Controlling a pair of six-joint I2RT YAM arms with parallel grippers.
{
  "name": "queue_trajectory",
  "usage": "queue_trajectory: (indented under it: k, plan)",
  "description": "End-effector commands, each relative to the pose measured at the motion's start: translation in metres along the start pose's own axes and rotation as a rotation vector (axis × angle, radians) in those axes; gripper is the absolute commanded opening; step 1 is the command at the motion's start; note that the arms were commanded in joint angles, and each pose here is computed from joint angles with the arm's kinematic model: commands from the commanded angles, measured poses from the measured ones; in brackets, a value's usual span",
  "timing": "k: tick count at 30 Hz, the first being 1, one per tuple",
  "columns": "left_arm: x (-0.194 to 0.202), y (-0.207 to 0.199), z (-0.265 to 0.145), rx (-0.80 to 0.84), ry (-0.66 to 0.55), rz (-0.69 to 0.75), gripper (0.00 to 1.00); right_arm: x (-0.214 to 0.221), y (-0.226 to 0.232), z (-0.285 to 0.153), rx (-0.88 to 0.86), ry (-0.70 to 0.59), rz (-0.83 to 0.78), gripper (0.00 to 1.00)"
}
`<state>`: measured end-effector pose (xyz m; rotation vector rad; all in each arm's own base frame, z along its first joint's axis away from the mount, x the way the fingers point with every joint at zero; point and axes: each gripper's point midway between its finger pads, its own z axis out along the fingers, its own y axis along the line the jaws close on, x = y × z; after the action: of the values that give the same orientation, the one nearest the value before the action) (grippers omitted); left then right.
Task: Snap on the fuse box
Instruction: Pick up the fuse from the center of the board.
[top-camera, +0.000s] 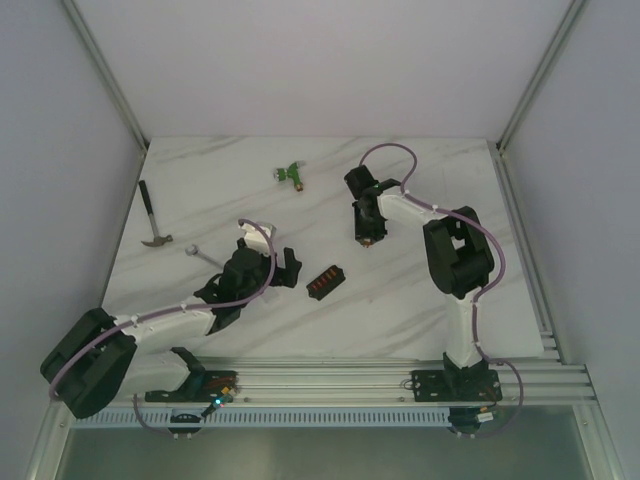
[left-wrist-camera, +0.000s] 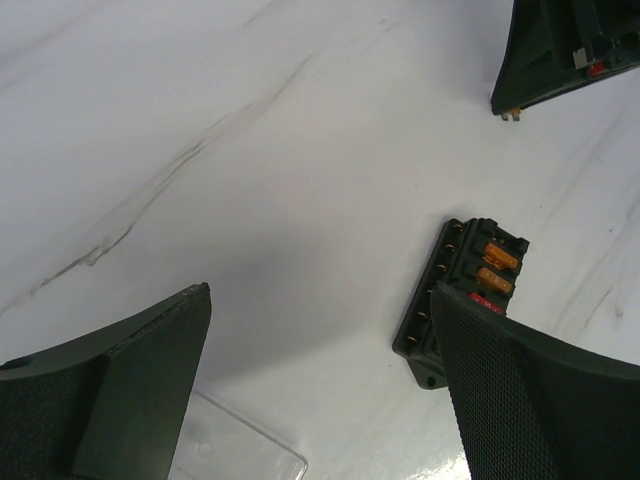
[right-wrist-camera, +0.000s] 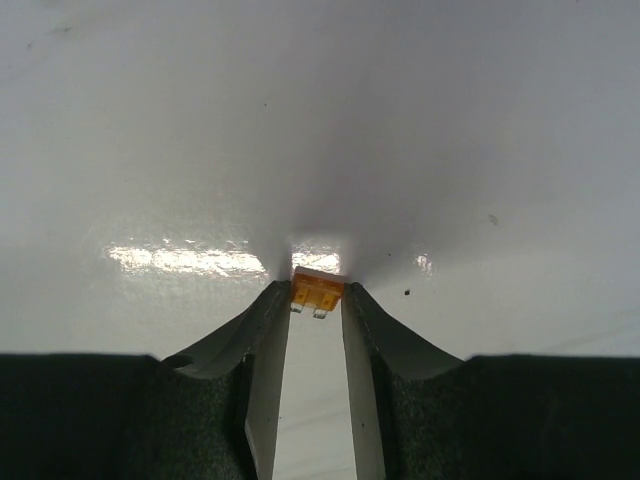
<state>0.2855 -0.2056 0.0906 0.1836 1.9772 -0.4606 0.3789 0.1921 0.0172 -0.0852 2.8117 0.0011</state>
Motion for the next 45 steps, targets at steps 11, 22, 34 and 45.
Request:
queue_trajectory:
  k: [11,22,34,45]
  plan:
    - [-0.016,-0.030,0.012,0.117,-0.020,-0.059,0.97,0.017,0.008,0.029,-0.016,0.087,-0.041,0.26]
    - [-0.035,-0.054,0.025,0.210,-0.085,-0.101,0.85,-0.013,0.038,-0.040,-0.207,-0.119,-0.034,0.20]
    - [-0.030,-0.045,0.032,0.128,-0.054,-0.105,0.90,-0.013,0.023,-0.037,-0.103,-0.140,0.009,0.43]
    - [-0.023,-0.027,0.026,0.050,-0.038,-0.093,0.94,-0.022,0.028,-0.001,0.000,-0.136,-0.056,0.50]
